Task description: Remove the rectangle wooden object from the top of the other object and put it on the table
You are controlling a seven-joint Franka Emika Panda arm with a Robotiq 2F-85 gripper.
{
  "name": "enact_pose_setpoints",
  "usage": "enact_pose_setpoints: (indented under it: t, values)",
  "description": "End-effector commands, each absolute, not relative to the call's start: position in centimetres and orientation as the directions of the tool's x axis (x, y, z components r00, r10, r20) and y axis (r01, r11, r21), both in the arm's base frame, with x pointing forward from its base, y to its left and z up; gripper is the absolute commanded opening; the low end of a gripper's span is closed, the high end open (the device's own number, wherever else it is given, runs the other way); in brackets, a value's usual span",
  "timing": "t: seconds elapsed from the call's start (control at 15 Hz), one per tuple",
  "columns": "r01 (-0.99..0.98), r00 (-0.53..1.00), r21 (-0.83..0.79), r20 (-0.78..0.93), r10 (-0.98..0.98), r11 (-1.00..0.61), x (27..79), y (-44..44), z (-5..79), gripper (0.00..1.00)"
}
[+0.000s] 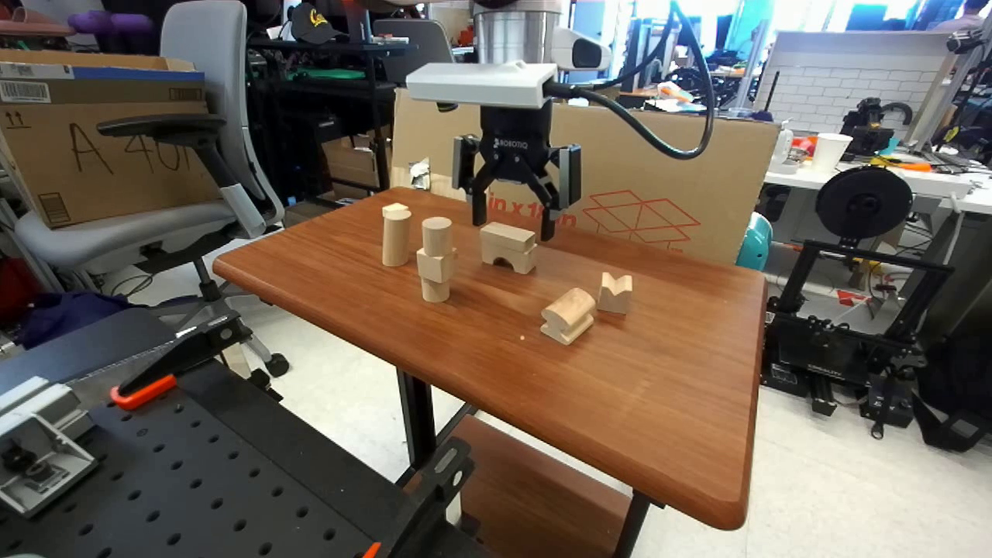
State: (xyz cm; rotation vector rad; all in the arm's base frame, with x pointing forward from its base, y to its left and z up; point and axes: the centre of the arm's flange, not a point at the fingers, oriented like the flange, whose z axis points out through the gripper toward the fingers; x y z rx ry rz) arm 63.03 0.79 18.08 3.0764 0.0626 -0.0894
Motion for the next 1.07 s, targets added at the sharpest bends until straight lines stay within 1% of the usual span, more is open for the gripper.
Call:
enact_pose_setpoints:
  t: [0.0,0.07,0.13,0.2,0.27,0.33,0.47,0.73,1.0]
  values:
    - [0.065,0.995,0.07,-0.083,0.059,-0.995,64.0,1.9,17.3,1.0]
    - [0.071,0.994,0.071,-0.085,0.065,-0.995,63.9,2.2,17.2,1.0]
    - [0.076,0.994,0.072,-0.084,0.07,-0.995,64.0,2.4,17.2,0.77]
    - [0.085,0.993,0.079,-0.083,0.078,-0.993,63.9,2.6,17.2,0.74]
    - [0.095,0.993,0.08,-0.081,0.089,-0.992,64.0,2.8,17.4,0.68]
    - [0.101,0.993,0.084,-0.077,0.095,-0.991,64.0,2.9,17.8,0.58]
    - [0.108,0.992,0.08,-0.068,0.103,-0.991,64.3,3.0,18.5,0.43]
    - [0.112,0.991,0.085,-0.076,0.106,-0.99,64.4,3.3,19.3,0.43]
    - [0.095,0.993,0.094,-0.078,0.088,-0.991,66.0,3.7,20.8,0.43]
